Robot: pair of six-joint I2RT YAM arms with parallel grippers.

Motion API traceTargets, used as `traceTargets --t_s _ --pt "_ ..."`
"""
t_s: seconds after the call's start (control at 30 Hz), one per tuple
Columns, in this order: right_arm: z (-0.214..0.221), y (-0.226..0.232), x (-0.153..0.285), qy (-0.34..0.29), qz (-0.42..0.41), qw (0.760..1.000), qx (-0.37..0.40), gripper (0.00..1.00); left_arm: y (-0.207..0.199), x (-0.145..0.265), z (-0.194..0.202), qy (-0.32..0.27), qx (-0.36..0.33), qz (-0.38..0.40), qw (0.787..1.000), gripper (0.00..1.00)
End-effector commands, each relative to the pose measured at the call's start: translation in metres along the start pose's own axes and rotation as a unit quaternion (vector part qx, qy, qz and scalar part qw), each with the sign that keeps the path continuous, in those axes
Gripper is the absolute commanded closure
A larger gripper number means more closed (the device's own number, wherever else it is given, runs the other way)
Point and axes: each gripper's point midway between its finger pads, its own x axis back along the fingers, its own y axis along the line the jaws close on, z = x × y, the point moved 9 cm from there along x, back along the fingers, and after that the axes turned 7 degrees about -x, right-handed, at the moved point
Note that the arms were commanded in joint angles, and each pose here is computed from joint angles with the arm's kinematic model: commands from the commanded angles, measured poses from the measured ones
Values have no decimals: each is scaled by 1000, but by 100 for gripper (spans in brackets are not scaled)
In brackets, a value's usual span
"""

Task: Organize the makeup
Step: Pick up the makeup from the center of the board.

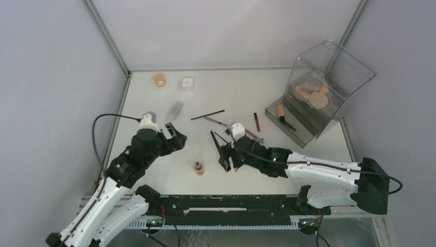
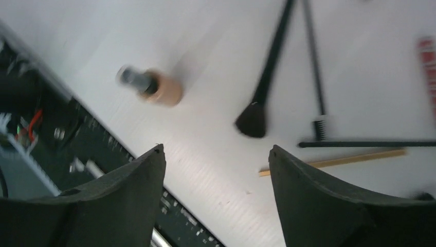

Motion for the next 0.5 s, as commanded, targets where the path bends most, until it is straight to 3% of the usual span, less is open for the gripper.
traceTargets --t_s 0.0,0.13,0.27,0.47 --pt "19 41 -1 -38 -88 993 64 16 22 40 -38 -70 59 -88 992 0" --pt "41 72 -21 -32 -112 987 110 12 34 60 -48 -89 90 -133 983 0" --pt "50 87 -50 -23 -90 988 125 11 38 79 -57 -95 74 -167 979 0" --pt "57 102 -93 -20 -56 989 138 11 37 92 -63 -120 73 -163 977 0"
